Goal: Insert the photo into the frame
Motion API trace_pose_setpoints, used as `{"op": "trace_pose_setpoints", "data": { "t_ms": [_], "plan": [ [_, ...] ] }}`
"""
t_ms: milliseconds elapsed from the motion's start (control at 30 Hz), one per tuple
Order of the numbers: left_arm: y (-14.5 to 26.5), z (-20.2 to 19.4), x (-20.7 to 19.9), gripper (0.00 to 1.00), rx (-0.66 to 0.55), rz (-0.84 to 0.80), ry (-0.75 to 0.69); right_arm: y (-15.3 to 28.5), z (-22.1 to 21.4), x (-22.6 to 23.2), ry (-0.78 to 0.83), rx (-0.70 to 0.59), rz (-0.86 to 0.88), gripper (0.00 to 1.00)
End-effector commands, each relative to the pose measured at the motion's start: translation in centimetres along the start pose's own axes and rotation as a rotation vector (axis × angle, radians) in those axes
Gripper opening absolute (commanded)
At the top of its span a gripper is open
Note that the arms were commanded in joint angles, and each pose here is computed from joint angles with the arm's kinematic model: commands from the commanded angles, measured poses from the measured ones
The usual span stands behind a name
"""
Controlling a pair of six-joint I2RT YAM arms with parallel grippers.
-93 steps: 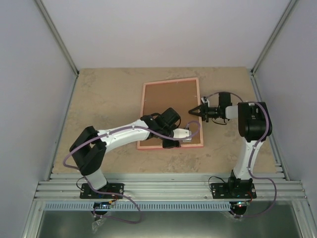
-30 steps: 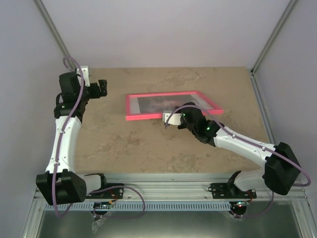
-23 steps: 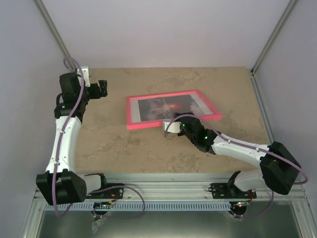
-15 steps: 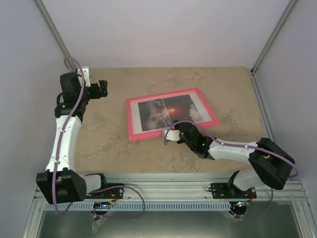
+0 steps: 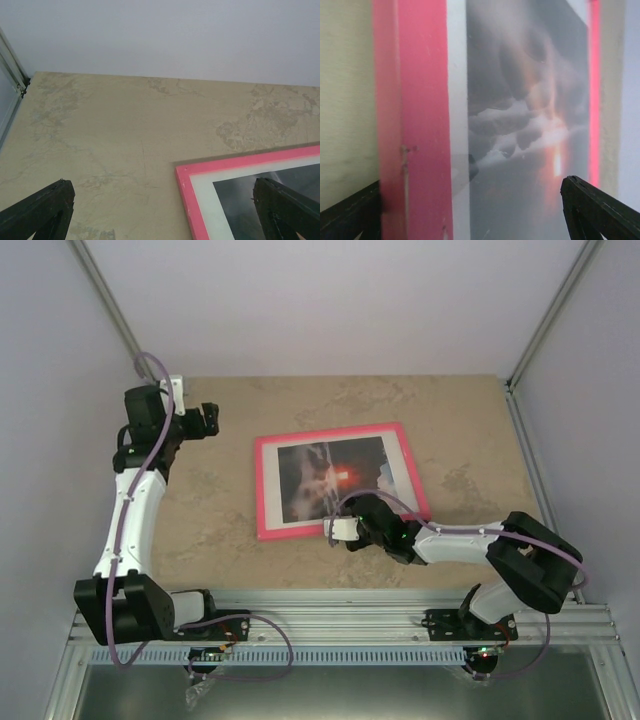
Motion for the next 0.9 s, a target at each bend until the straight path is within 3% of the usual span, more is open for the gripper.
{"op": "trace_pose_setpoints", "data": {
  "t_ms": [0,100,233,367,633,867],
  "plan": [
    [-0.7,-0.3,0.2,0.99,0.009,-0.014,-0.006,0.7,2.2,0.3,-0.031,-0.131,0.085,0.89],
    [-1.1,-0.6,0.1,0.99,0.031,-0.031,-0.01,1.6,2.6,1.2,-0.015,-0.171,0.177,0.97],
    [-1.8,-1.2,0.1,0.99,0.06,-0.048,-0.015,3.6,3.5,1.8,-0.02,-0.263,0.293,0.98],
    [-2.6,-2.0,0.1,1.0,0.096,-0.071,-0.024,4.8,2.7,0.0,-0.143,-0.303,0.356,0.98],
    [-6.3,-4.8,0.3,0.99,0.274,-0.139,-0.053,6.7,-3.6,-5.2,-0.484,-0.275,0.384,0.98],
    [-8.1,-11.1,-1.3,0.99,0.419,-0.183,-0.182,6.5,-11.6,-7.1,-0.707,-0.178,0.364,0.98]
  ]
}}
Point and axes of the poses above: each gripper's point midway between its finger pads, its own y axis back along the fingers, its own x axis along the line the jaws close on, z = x × y, the point moved 4 cm from there along y, back along the fingers, and after that the axes turned 12 degrees about y, right-handed, at the moved point
